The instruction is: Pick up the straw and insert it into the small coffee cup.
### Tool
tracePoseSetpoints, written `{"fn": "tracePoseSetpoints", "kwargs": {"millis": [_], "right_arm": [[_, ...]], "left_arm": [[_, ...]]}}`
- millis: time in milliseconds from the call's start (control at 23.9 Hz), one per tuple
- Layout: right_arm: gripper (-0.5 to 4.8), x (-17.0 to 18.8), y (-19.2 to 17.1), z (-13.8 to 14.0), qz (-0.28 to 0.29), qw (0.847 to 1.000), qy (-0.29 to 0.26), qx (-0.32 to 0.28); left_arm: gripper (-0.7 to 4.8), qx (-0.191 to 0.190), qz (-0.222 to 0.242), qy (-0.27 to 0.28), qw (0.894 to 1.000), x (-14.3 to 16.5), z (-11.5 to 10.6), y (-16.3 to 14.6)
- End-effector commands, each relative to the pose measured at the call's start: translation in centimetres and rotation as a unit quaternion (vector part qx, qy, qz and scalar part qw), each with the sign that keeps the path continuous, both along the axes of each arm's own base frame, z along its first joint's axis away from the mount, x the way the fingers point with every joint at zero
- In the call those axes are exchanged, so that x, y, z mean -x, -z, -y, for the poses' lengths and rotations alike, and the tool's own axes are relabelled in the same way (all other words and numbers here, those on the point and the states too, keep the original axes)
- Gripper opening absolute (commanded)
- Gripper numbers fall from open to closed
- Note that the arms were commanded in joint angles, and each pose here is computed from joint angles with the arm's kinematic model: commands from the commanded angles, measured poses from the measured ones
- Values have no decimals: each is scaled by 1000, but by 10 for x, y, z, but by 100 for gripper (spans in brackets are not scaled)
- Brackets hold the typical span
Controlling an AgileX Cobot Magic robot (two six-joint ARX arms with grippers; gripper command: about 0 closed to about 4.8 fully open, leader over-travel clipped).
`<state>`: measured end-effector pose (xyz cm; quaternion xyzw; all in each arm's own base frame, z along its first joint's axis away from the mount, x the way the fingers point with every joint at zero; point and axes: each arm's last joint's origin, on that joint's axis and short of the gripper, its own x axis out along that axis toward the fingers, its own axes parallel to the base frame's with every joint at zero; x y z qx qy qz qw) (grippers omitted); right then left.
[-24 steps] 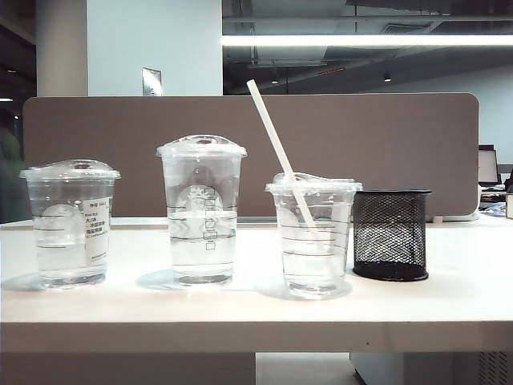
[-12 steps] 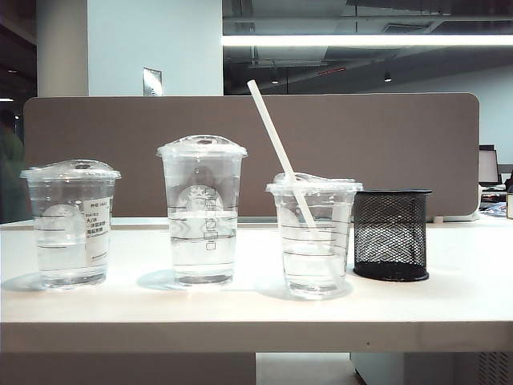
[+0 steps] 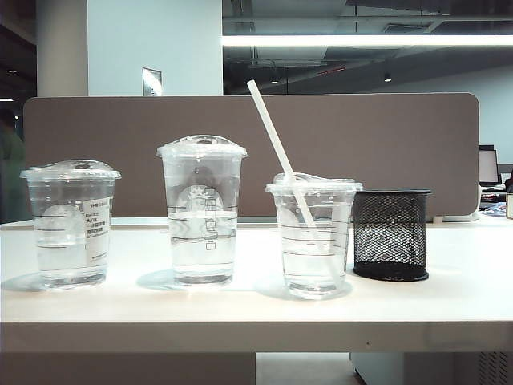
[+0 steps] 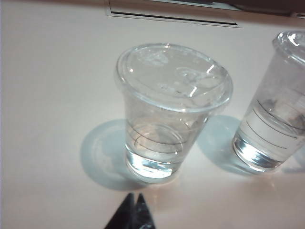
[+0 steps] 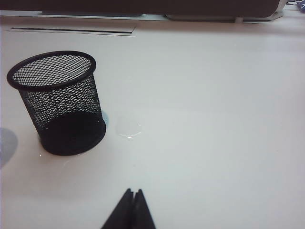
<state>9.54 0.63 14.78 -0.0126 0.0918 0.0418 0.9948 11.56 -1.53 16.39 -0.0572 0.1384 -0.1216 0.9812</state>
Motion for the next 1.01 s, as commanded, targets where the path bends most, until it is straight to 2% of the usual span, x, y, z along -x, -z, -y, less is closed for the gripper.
{"fn": "tracePoseSetpoints", "kwargs": {"millis": [42, 335, 419, 628, 712, 1005], "right_arm": [[3, 0, 1, 0, 2, 1000, 1, -1], [3, 0, 1, 0, 2, 1000, 1, -1], [3, 0, 1, 0, 1, 1000, 1, -1], [3, 0, 1, 0, 2, 1000, 0, -1], [3, 0, 1, 0, 2, 1000, 0, -1], [3, 0, 1, 0, 2, 1000, 0, -1]], "left_arm": [[-4, 1, 7, 0, 1000, 0, 0, -2], [-4, 0, 15, -1, 1000, 3, -1, -3], [-4, -20, 39, -10, 999, 8, -4, -4], [-4, -20, 74, -44, 996, 16, -10, 7], [-4, -25, 56, -53, 997, 19, -12, 14], [-4, -56, 55, -67, 995, 20, -13, 15]]}}
